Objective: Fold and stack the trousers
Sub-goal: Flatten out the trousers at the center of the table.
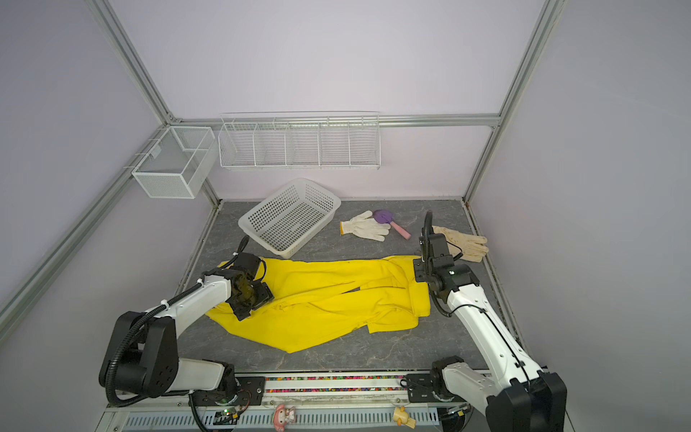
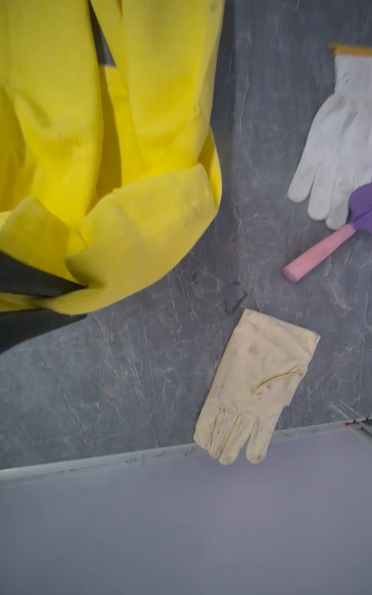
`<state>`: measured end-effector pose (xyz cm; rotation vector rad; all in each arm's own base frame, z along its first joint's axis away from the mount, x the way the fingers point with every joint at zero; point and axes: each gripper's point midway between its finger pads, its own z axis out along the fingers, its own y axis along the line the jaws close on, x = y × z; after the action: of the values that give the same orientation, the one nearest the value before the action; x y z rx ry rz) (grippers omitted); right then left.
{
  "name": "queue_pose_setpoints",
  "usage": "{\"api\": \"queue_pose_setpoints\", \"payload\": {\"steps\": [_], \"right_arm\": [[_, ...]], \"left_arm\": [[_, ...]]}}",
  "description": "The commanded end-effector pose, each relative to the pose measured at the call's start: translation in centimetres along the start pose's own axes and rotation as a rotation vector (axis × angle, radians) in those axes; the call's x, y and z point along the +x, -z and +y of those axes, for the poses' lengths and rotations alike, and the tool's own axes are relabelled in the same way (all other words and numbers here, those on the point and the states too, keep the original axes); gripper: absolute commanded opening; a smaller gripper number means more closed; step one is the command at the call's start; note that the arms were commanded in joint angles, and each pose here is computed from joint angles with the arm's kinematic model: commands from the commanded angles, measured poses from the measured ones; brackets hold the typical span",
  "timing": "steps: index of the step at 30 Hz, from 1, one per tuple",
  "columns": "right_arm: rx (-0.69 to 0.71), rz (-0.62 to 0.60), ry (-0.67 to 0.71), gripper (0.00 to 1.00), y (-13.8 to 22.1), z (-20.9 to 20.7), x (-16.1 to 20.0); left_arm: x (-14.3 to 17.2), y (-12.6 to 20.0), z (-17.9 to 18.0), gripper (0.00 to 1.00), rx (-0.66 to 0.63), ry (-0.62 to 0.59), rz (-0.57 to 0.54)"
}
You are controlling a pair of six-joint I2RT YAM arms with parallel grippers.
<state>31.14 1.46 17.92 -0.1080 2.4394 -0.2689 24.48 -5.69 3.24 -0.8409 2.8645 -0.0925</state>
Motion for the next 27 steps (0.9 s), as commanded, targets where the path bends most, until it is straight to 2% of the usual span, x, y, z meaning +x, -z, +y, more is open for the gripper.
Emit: {"api": "queue_pose_setpoints", "payload": {"steps": [1, 5, 9, 13, 16, 19, 21, 24, 27], "right_arm": [[0.028, 0.056, 0.073, 0.12, -2.4, -2.7, -0.1], [0.093, 0.06, 0.051, 0.15, -4.2, -5.7, -2.1], [0.122, 0.133, 0.066, 0.2, -7.6, -7.0, -2.5], [0.135, 0.145, 0.023, 0.22, -10.1, -8.8, -3.1], [0.144, 0.197, 0.08, 0.26, -12.1, -9.4, -3.3], [0.156, 0.227, 0.078, 0.28, -13.8, -10.3, -3.2], [0.146, 0.241, 0.096, 0.35, -14.2, -10.4, -3.7], [0.069, 0.23, 0.076, 0.55, -13.7, -9.2, -4.6], [0.019, 0.222, 0.092, 0.65, -12.0, -7.9, -4.7]], "left_arm": [[-1.9, 0.5, 0.6, 0.77, -0.079, -0.032, -0.058], [-3.0, 0.8, 2.0, 0.76, -0.163, -0.054, -0.084], [-3.7, 0.2, 3.3, 0.74, -0.19, -0.046, -0.073], [-4.7, 0.4, 4.5, 0.73, -0.246, -0.078, -0.086], [-4.9, 0.3, 4.7, 0.72, -0.256, -0.091, -0.081], [-5.1, 0.3, 5.1, 0.71, -0.272, -0.103, -0.086], [-5.2, 0.5, 5.1, 0.71, -0.268, -0.104, -0.085], [-5.5, 1.3, 4.5, 0.72, -0.239, -0.111, -0.091], [-5.9, 2.6, 4.0, 0.74, -0.22, -0.117, -0.098]]}}
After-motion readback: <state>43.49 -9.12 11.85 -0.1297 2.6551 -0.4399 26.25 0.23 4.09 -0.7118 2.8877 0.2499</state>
